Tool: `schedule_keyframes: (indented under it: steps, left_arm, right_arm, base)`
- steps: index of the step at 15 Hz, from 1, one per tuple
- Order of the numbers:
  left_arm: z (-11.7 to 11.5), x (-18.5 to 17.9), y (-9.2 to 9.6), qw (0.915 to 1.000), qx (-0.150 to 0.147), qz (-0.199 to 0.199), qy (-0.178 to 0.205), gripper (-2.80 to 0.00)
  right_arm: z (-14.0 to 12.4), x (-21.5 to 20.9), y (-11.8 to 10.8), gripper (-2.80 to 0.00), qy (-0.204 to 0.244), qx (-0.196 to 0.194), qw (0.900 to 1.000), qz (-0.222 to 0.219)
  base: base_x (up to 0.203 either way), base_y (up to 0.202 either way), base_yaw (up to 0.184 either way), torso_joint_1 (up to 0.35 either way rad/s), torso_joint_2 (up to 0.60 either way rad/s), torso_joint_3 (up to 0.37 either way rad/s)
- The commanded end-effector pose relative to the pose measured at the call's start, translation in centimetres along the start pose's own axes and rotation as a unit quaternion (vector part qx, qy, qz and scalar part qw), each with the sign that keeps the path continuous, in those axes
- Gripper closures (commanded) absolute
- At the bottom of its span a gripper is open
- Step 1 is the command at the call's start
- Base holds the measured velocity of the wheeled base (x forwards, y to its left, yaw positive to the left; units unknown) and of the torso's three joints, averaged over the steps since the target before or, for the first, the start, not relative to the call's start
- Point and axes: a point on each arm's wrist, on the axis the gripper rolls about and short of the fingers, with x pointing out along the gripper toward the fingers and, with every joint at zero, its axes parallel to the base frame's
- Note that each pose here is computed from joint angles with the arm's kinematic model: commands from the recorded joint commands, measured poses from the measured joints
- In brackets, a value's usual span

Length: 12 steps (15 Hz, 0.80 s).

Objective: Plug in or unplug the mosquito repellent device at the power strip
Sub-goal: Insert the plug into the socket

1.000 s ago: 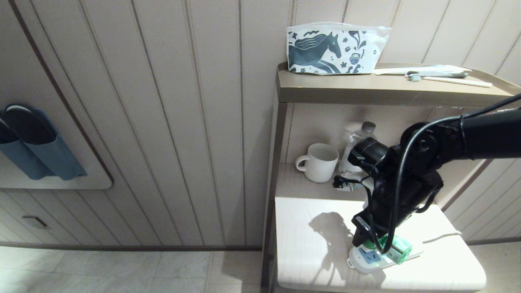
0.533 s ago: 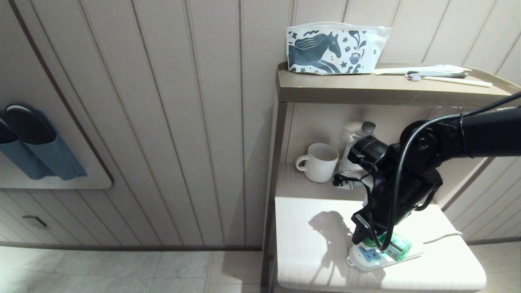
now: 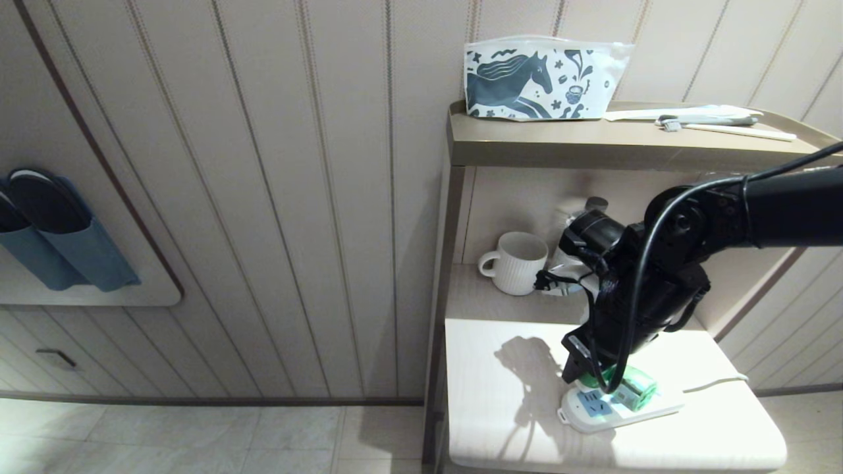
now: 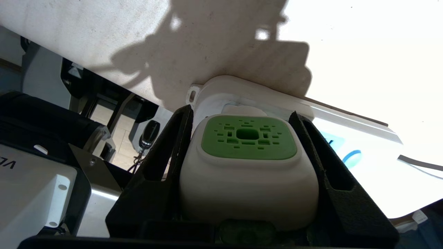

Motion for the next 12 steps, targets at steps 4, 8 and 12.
schedule_keyframes:
  steps: [4, 8, 12]
  left_arm:
    - [-0.1, 0.0, 0.0, 1.0000, 0.000, 0.000, 0.001, 0.00]
    - [-0.1, 0.0, 0.0, 1.0000, 0.000, 0.000, 0.001, 0.00]
    - [0.0, 0.0, 0.0, 1.0000, 0.000, 0.000, 0.000, 0.00]
  right_arm:
    - [-0.3, -0.5, 0.1, 0.00, -0.003, 0.002, 1.000, 0.000]
    - [-1.3, -2.9, 0.3, 0.00, -0.033, 0.008, 0.999, -0.002]
    - [-2.9, -6.0, 1.1, 0.00, -0.075, 0.004, 0.997, -0.002]
  base:
    - [0.000, 0.000, 0.000, 0.000, 0.00, 0.000]
    - [0.000, 0.000, 0.000, 0.000, 0.00, 0.000]
    - [0.000, 0.000, 0.000, 0.000, 0.00, 0.000]
